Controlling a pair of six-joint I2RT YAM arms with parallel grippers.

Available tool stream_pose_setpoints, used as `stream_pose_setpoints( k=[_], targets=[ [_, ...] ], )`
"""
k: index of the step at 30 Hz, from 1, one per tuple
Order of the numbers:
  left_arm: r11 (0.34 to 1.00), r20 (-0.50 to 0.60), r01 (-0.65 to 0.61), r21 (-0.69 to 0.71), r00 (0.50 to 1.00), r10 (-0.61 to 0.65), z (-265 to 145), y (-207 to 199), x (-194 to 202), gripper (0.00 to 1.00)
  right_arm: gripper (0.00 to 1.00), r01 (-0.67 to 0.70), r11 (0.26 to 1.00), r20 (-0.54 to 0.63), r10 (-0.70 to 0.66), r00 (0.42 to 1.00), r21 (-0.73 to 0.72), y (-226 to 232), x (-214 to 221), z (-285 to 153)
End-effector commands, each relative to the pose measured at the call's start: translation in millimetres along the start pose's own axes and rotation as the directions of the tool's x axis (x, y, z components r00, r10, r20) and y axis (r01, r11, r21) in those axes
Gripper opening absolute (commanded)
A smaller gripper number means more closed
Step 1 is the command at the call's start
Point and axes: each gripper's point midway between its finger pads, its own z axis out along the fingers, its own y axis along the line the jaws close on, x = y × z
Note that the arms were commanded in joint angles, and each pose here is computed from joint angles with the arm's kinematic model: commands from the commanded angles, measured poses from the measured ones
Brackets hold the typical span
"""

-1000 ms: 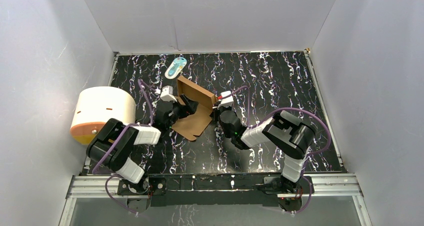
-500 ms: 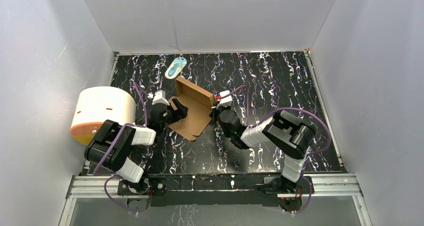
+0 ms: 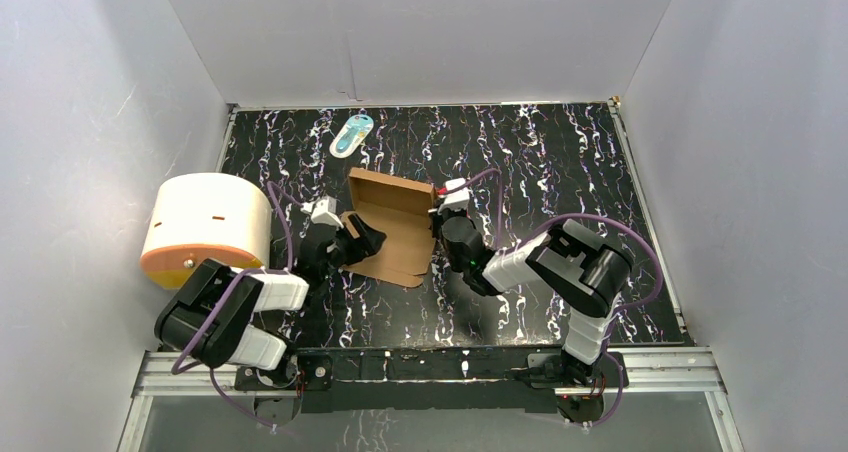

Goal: Fold the paper box

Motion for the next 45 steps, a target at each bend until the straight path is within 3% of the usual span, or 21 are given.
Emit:
stream_pose_setpoints(
  k=[1,9,19,28,36,41,45],
  targets=[
    [1.0,-0.16,0.014,0.023,0.987,-0.01,-19.8,-11.1,54.1,0.7,0.06,-0.06,0.997,0.052,0.058,0.997,0.045,-8.1,-24.2,2.8],
    [0.996,-0.214,0.028,0.088,0.977,-0.009,-33.0,-39.6,83.8,0.69,0.06,-0.048,0.999,0.045,0.047,0.998,0.025,-13.0,-16.8,1.9],
    [0.984,-0.215,0.019,0.177,0.976,0.019,-45.2,-71.8,74.9,0.72,0.05,-0.006,1.0,0.056,0.008,0.998,-0.03,-16.7,4.5,-9.7],
    [0.957,-0.112,-0.171,0.235,0.973,0.201,-79.3,-121.2,9.5,0.81,0.04,0.013,0.998,0.057,-0.009,0.998,-0.067,-14.1,11.1,-13.9],
    [0.935,0.061,-0.34,0.104,0.94,0.335,-87.7,-142.8,-66.7,0.86,0.04,0.053,0.987,0.078,-0.041,0.996,-0.154,-3.0,6.8,-19.9],
    [0.891,0.03,-0.452,0.036,0.892,0.451,-70.3,-144.8,-87.8,0.91,0.04,0.082,0.972,0.092,-0.063,0.994,-0.221,6.7,3.7,-24.6],
    [0.893,-0.07,-0.444,0.069,0.891,0.449,-39.8,-141.7,-83.2,0.91,0.03,0.11,0.956,0.105,-0.084,0.991,-0.273,15.2,1.8,-27.2]
  ],
)
